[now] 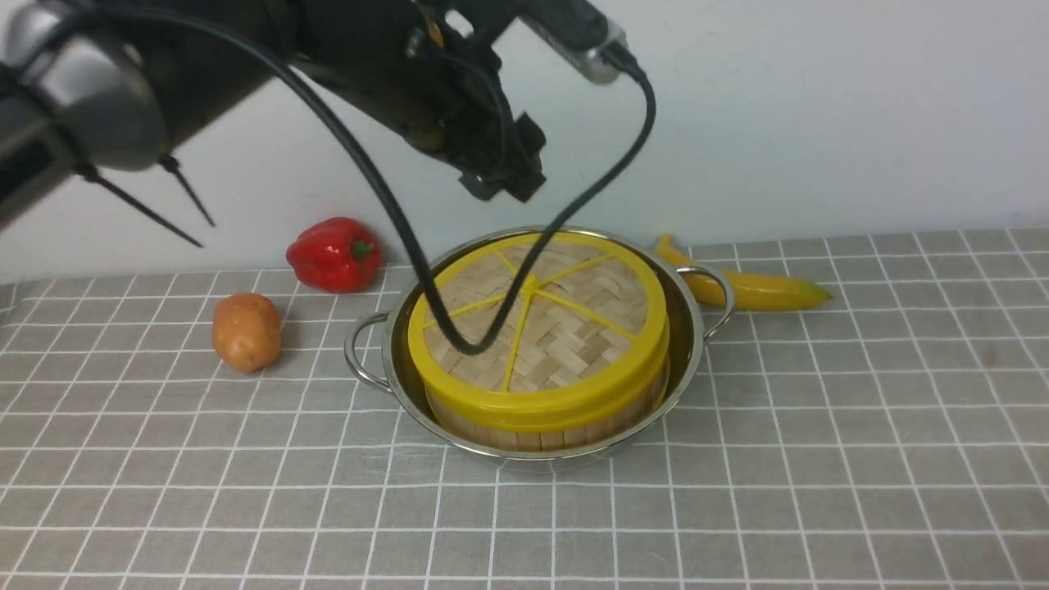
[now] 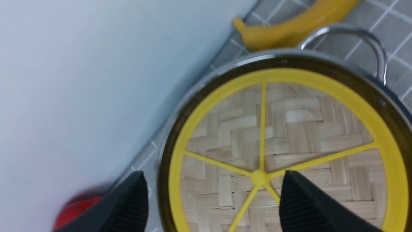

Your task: Place the steamer in the pot on the grey tablecloth, and put the lid on the steamer.

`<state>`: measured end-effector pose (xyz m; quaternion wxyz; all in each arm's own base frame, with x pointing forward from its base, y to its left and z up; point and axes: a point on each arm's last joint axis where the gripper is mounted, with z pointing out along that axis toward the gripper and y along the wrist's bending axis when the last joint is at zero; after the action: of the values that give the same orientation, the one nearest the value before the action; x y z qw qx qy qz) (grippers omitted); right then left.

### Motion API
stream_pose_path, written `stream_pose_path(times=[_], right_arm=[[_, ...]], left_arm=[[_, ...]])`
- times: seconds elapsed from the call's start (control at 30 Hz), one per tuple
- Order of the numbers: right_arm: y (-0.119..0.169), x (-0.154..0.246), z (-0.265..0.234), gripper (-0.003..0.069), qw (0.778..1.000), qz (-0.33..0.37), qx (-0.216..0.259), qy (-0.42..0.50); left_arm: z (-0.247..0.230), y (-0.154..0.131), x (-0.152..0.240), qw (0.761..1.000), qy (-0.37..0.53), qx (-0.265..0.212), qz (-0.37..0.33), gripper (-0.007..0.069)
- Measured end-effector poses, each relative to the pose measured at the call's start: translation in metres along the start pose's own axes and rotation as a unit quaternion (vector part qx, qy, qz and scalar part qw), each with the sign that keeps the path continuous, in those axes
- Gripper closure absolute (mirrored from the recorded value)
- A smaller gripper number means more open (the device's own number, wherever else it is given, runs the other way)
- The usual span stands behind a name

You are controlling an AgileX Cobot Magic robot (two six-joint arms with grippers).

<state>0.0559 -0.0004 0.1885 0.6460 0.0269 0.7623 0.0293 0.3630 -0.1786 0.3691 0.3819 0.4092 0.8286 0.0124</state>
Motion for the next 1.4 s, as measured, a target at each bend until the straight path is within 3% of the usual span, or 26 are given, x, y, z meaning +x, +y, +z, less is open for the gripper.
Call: stream_pose_path(times=[0.5, 0.6, 0.83, 0.9, 0.97, 1.4], right_arm=[[0.0, 0.0, 0.0, 0.0416, 1.0, 0.0, 0.0, 0.0], [0.0, 0.0, 0.0, 0.0416, 1.0, 0.0, 0.0, 0.0], [0.0, 0.0, 0.0, 0.0416, 1.0, 0.0, 0.0, 0.0], [0.0, 0.0, 0.0, 0.0416, 1.0, 0.0, 0.0, 0.0], [0.0, 0.0, 0.0, 0.0416, 1.0, 0.0, 0.0, 0.0], [0.0, 0.0, 0.0, 0.0416, 1.0, 0.0, 0.0, 0.0]], left_arm=[[-0.088, 0.008, -0.01, 0.995, -0.085, -0.04, -0.02, 0.0125], [-0.093, 0.008, -0.01, 0.995, -0.087, -0.041, -0.029, 0.0162], [-0.105, 0.005, -0.003, 0.997, -0.063, -0.029, -0.043, 0.0469], [-0.11, 0.003, -0.001, 0.997, -0.056, -0.022, -0.048, 0.0592], [-0.112, 0.002, -0.001, 0.997, -0.056, -0.017, -0.051, 0.0638], [-0.116, -0.007, -0.006, 0.992, -0.084, 0.039, -0.089, 0.0647]])
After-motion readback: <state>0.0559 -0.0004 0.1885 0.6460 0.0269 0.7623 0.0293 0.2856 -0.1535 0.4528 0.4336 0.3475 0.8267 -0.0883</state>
